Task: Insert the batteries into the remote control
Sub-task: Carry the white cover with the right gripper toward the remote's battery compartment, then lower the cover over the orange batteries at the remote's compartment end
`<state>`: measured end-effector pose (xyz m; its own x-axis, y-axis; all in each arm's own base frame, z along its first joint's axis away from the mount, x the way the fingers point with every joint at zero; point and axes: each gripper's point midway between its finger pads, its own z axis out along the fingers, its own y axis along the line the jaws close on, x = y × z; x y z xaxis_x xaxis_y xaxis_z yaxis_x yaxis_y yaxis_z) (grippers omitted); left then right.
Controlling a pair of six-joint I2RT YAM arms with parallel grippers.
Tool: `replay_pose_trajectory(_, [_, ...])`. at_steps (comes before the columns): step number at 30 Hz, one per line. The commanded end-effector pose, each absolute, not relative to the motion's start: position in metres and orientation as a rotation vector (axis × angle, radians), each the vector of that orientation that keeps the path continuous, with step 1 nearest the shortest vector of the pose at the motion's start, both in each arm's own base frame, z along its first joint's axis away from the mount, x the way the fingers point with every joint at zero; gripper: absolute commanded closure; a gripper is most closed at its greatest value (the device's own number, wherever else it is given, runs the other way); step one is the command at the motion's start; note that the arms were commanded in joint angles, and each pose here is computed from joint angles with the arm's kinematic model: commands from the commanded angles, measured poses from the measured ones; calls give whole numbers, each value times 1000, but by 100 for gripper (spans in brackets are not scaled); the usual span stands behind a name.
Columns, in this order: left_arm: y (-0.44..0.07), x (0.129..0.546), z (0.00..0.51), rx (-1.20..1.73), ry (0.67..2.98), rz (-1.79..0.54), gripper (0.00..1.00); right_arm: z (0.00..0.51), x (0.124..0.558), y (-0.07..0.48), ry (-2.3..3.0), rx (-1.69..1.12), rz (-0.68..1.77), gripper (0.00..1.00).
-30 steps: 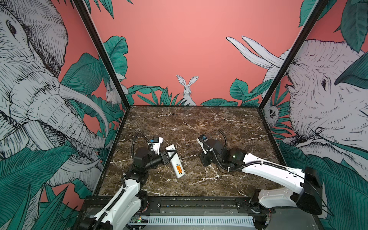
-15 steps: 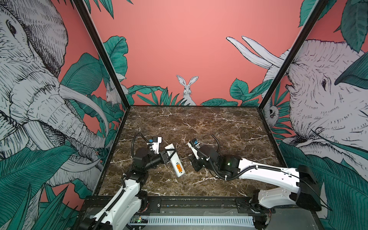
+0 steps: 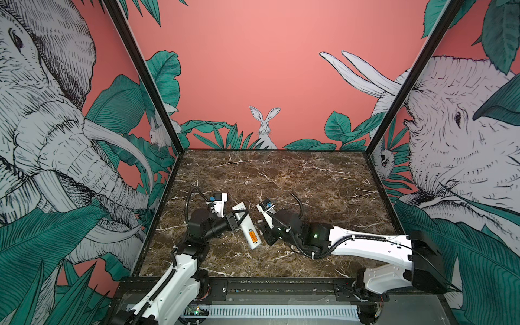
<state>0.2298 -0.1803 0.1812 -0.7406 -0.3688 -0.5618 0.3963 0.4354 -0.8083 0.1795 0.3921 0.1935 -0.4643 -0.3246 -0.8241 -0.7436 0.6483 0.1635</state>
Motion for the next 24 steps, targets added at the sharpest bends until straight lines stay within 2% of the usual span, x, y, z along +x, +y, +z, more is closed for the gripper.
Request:
replay_pose_trajectory(1, [-181,230,198,50,1915,-1375,100,212,180,408,2016,-784,723,90])
replay_pose_trajectory(24, [-179,230,195,31,1921,-1370,100,203,167,416,2036,-756,746,93])
